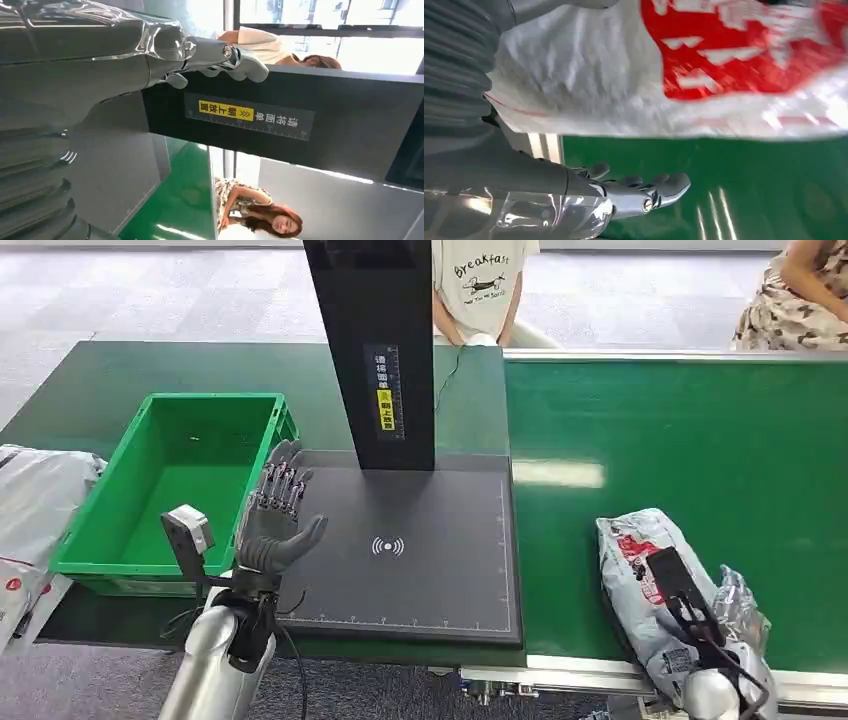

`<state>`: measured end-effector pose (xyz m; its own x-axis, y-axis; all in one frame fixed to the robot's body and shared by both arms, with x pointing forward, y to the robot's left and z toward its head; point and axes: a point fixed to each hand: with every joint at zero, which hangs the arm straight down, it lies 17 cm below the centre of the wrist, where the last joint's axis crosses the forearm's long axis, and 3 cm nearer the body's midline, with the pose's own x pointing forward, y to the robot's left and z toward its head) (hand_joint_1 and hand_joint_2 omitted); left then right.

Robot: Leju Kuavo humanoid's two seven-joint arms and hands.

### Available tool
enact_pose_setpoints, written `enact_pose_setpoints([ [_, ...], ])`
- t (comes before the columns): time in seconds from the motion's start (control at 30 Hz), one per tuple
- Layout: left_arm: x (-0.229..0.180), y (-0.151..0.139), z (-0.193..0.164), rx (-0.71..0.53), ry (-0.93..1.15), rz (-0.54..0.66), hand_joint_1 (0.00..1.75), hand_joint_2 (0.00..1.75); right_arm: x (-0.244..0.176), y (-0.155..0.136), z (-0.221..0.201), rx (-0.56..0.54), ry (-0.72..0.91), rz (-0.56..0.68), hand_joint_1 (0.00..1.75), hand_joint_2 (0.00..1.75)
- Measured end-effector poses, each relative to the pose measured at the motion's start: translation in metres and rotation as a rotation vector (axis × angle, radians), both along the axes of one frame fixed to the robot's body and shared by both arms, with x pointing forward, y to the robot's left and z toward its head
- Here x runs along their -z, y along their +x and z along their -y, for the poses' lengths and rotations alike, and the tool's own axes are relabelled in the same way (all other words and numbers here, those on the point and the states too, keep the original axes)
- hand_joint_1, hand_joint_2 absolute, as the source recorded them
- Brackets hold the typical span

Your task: Moved the parcel from conveyor to table for the left to box.

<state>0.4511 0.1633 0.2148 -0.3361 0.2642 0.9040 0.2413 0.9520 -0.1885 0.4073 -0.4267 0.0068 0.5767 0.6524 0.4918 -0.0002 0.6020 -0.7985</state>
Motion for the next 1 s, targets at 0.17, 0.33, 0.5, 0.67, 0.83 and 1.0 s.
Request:
enact_pose_setpoints([
  [0.17,0.001,-0.001,0.003,0.010,0.005,-0.002,0.00,1.75,0.044,-0.010,-0.006,-0.039,0.029,-0.166,0.00,1.75],
  [0.33,0.000,0.000,0.005,0.013,0.011,-0.002,0.00,1.75,0.070,-0.003,-0.019,-0.111,0.093,-0.244,1.75,1.75],
  [0.5,0.001,0.000,0.005,0.014,0.016,-0.002,0.00,1.75,0.073,0.006,-0.018,-0.103,0.114,-0.216,1.75,1.75],
  [0.67,0.003,-0.001,0.002,0.008,0.014,-0.007,0.00,1.75,0.061,0.016,-0.011,-0.073,0.095,-0.148,1.75,1.75],
  [0.83,0.009,-0.003,-0.002,-0.004,0.013,-0.019,0.00,1.75,0.032,0.031,-0.011,-0.067,0.088,-0.009,1.75,1.75],
  [1.0,0.013,-0.006,-0.007,-0.028,0.006,-0.014,0.00,1.75,-0.042,0.059,-0.027,-0.118,0.129,0.333,1.75,1.75],
])
